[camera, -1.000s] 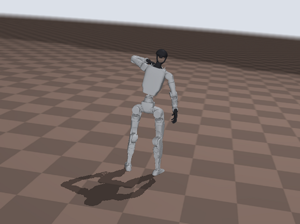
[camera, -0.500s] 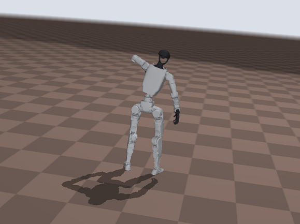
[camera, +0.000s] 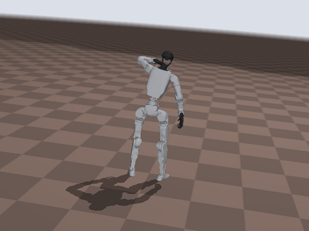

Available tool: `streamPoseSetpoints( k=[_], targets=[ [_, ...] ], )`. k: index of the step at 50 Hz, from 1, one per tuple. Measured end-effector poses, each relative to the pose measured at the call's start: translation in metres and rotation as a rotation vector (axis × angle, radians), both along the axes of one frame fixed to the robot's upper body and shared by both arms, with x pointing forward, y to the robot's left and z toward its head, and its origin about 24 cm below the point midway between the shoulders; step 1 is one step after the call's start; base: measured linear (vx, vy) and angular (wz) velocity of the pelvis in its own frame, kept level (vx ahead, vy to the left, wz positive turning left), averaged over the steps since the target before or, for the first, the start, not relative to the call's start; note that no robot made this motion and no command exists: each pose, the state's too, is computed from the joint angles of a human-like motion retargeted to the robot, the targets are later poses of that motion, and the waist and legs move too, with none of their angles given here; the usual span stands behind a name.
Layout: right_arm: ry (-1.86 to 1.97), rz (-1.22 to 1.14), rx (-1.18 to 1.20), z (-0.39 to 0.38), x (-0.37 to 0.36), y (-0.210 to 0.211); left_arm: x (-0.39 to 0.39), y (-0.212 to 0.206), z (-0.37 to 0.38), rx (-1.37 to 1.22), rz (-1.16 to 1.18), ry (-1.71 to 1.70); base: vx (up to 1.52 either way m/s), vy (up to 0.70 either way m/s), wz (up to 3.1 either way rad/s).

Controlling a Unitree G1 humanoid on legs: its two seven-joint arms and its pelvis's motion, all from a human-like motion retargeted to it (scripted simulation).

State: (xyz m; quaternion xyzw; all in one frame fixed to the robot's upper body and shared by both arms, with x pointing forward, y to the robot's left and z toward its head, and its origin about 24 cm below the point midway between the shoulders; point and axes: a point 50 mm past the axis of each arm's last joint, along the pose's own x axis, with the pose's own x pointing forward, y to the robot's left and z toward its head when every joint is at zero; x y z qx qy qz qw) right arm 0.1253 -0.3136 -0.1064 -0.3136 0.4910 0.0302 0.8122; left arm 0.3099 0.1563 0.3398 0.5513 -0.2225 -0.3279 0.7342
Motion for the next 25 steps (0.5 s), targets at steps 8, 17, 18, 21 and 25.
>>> streamPoseSetpoints(
  k=[8, 17, 18, 21, 25],
  targets=[
    [-0.010, 0.078, 0.046, 0.007, 0.020, 0.011, -0.051, 0.010, -0.122, 0.300, -0.160, 0.842, 0.03, -0.02, -0.23],
    [-0.061, 0.028, 0.041, 0.002, 0.017, 0.014, 0.011, 0.005, 0.006, -0.023, 0.061, -0.144, 0.01, 0.02, 0.18],
    [-0.063, 0.027, 0.034, 0.002, 0.017, 0.013, 0.014, 0.006, 0.022, -0.025, 0.099, -0.287, 0.01, 0.01, 0.25],
    [-0.074, 0.011, 0.021, 0.001, 0.016, 0.011, 0.018, 0.012, 0.060, -0.006, 0.209, -0.646, 0.00, 0.00, 0.07],
    [-0.091, -0.019, 0.029, 0.001, 0.016, 0.011, 0.016, 0.016, 0.076, -0.022, 0.245, -0.734, 0.00, -0.01, -0.05]
  ],
)
